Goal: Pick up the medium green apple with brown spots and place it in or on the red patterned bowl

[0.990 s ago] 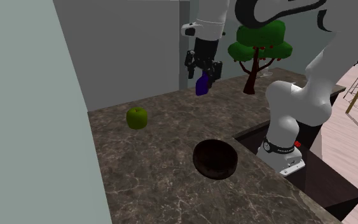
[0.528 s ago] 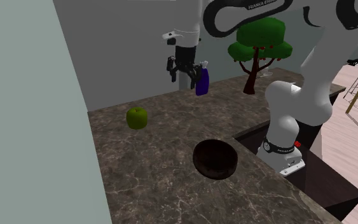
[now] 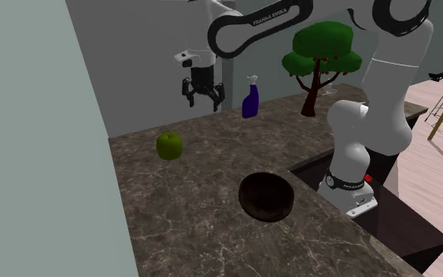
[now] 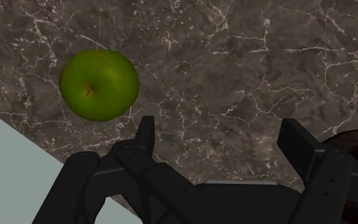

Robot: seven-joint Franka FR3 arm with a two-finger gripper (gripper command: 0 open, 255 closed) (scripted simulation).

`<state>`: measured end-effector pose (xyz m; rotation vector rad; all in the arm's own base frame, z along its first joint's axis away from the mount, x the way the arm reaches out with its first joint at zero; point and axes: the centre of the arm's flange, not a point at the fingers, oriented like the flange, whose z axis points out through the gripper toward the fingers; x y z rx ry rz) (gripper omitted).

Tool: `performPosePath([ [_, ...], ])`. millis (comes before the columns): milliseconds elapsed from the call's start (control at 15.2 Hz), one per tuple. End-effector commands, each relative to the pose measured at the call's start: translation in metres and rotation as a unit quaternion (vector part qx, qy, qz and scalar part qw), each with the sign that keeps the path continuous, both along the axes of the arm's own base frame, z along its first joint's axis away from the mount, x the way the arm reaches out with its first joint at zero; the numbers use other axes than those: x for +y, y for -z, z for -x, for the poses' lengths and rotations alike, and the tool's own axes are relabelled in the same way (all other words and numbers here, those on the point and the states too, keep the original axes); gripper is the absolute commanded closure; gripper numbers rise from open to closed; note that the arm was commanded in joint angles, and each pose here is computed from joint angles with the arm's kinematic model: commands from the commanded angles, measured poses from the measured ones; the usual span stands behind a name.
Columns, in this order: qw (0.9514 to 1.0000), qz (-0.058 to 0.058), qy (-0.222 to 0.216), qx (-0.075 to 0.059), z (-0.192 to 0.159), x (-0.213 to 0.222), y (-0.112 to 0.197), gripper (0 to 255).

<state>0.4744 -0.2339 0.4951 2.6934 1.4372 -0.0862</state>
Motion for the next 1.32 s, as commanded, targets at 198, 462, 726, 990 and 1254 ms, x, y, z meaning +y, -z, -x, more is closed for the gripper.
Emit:
performPosePath([
  [198,0.9962,0.004,-0.085,0.022,-0.053,-0.034,0.031,0],
  [462,0.988,0.006,-0.149,0.038,-0.098,-0.055,0.054,0],
  [726,0.9753,0.009,-0.214,0.055,-0.144,-0.07,0.079,0],
  [990,0.9722,0.009,-0.227,0.059,-0.152,-0.074,0.1,0],
  [1254,0.9722,0.009,-0.227,0.059,-0.151,-0.077,0.121,0],
])
